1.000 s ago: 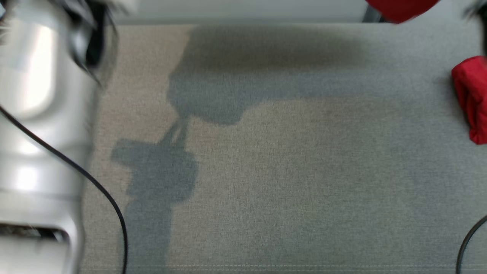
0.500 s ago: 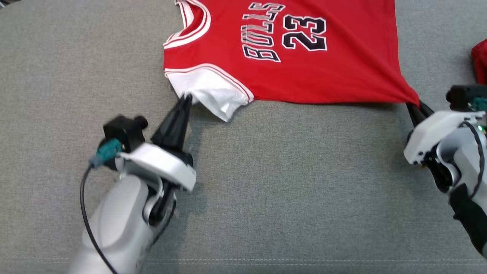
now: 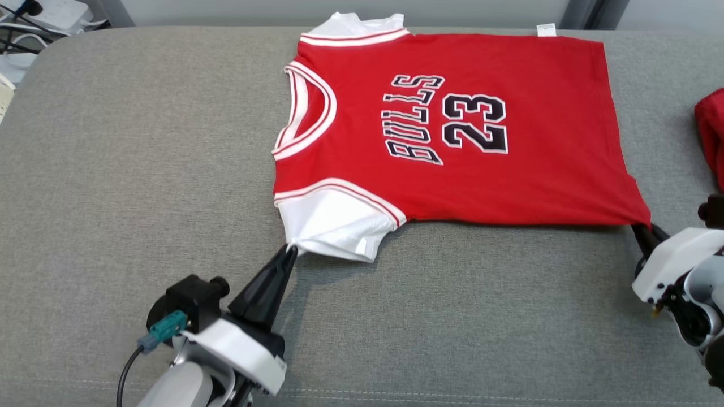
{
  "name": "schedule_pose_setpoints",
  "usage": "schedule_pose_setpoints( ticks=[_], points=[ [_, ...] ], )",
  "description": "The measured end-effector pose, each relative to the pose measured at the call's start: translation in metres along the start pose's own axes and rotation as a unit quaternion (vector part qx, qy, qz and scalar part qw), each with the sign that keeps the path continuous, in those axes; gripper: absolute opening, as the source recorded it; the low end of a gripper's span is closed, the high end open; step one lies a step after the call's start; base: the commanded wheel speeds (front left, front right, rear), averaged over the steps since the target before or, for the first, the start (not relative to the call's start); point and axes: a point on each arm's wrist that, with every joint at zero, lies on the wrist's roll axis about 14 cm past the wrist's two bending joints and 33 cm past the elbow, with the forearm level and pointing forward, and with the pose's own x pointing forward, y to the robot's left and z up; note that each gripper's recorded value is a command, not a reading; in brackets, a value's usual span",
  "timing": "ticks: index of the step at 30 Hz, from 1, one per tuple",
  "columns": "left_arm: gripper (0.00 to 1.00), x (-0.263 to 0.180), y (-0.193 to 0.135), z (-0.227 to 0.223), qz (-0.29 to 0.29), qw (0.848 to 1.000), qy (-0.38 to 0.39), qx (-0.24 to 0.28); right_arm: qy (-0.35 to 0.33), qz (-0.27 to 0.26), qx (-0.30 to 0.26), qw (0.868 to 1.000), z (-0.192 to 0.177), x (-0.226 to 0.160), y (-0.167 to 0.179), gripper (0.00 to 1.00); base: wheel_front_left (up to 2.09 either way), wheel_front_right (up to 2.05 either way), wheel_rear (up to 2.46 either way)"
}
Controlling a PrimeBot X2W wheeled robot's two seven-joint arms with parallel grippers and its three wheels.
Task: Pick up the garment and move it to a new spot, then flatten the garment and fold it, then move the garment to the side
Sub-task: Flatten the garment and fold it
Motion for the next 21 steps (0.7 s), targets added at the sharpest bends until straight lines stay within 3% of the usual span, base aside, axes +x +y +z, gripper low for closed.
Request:
schedule_pose_setpoints(
  ticks=[8, 15, 21],
  points=[
    [0.0, -0.037, -0.017, -0.019, -0.019, 0.997, 0.067, -0.015, 0.073, 0.029, 0.011, 0.997, -0.035, -0.018, 0.007, 0.0, 0.0, 0.0, 0.0],
    [0.0, -0.062, -0.039, -0.041, -0.037, 0.989, 0.134, -0.052, 0.097, 0.025, 0.011, 0.995, -0.046, -0.037, -0.009, 0.0, 0.0, 0.0, 0.0],
    [0.0, -0.075, -0.03, -0.044, -0.025, 0.986, 0.161, -0.04, 0.107, 0.018, 0.03, 0.994, -0.055, -0.047, -0.018, 0.0, 0.0, 0.0, 0.0]
  ],
)
